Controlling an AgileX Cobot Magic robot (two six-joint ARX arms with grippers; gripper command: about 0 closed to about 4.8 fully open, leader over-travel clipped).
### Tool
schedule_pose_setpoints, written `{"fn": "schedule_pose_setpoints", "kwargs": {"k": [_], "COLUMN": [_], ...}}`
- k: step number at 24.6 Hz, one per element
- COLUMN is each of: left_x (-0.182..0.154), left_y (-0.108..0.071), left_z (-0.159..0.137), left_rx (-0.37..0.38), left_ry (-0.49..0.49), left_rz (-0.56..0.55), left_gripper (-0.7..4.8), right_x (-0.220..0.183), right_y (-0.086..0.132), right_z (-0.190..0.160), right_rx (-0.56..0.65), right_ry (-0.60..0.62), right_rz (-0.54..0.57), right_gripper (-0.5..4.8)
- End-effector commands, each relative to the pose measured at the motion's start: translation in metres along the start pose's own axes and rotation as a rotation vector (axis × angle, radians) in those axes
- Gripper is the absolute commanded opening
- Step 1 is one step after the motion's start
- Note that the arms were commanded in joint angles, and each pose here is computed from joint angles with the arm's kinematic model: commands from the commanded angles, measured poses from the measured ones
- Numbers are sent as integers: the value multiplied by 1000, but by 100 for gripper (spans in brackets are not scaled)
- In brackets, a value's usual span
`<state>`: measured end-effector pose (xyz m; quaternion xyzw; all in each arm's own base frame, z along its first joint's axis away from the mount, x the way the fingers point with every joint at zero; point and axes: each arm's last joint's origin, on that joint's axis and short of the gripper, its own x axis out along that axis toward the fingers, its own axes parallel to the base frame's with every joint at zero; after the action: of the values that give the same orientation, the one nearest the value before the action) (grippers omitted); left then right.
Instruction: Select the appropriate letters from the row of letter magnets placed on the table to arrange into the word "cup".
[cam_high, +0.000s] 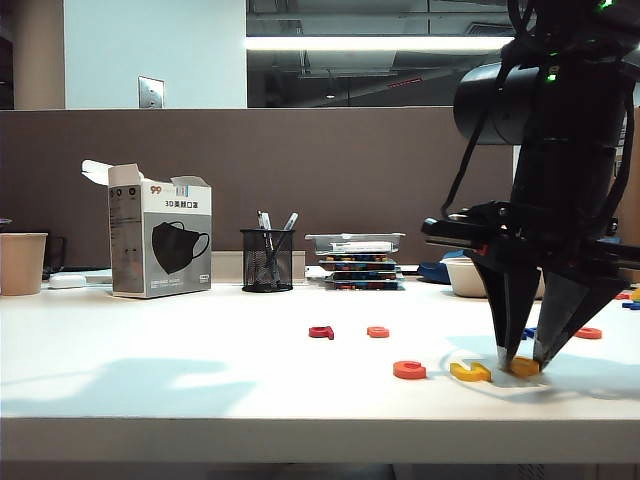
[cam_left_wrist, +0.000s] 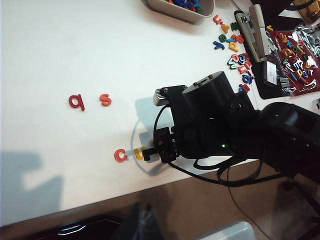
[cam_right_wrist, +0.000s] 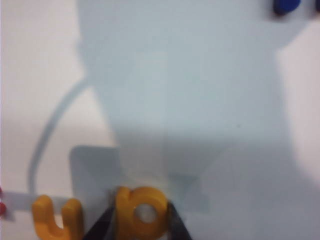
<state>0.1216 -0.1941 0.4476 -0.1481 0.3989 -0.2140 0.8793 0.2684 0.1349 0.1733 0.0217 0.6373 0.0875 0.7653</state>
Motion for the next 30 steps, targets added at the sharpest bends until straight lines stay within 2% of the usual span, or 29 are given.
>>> {"fn": "schedule_pose_setpoints", "kwargs": {"k": [1, 8, 30], "left_x": [-2, -2, -2], "left_y": [0, 0, 0], "left_z": [1, 1, 1], "left_rx": [-1, -1, -1], "left_ry": [-10, -10, -10], "left_rz": [-5, -5, -5], "left_gripper": [-5, -5, -5], "right_x": [3, 3, 3], "right_y": [-1, -2, -2], "right_z": [-3, -7, -7], "right_rx": [6, 32, 32], "right_ry": [30, 71, 74], "right_rz": [-10, -23, -25], "right_gripper": [112, 112, 118]}}
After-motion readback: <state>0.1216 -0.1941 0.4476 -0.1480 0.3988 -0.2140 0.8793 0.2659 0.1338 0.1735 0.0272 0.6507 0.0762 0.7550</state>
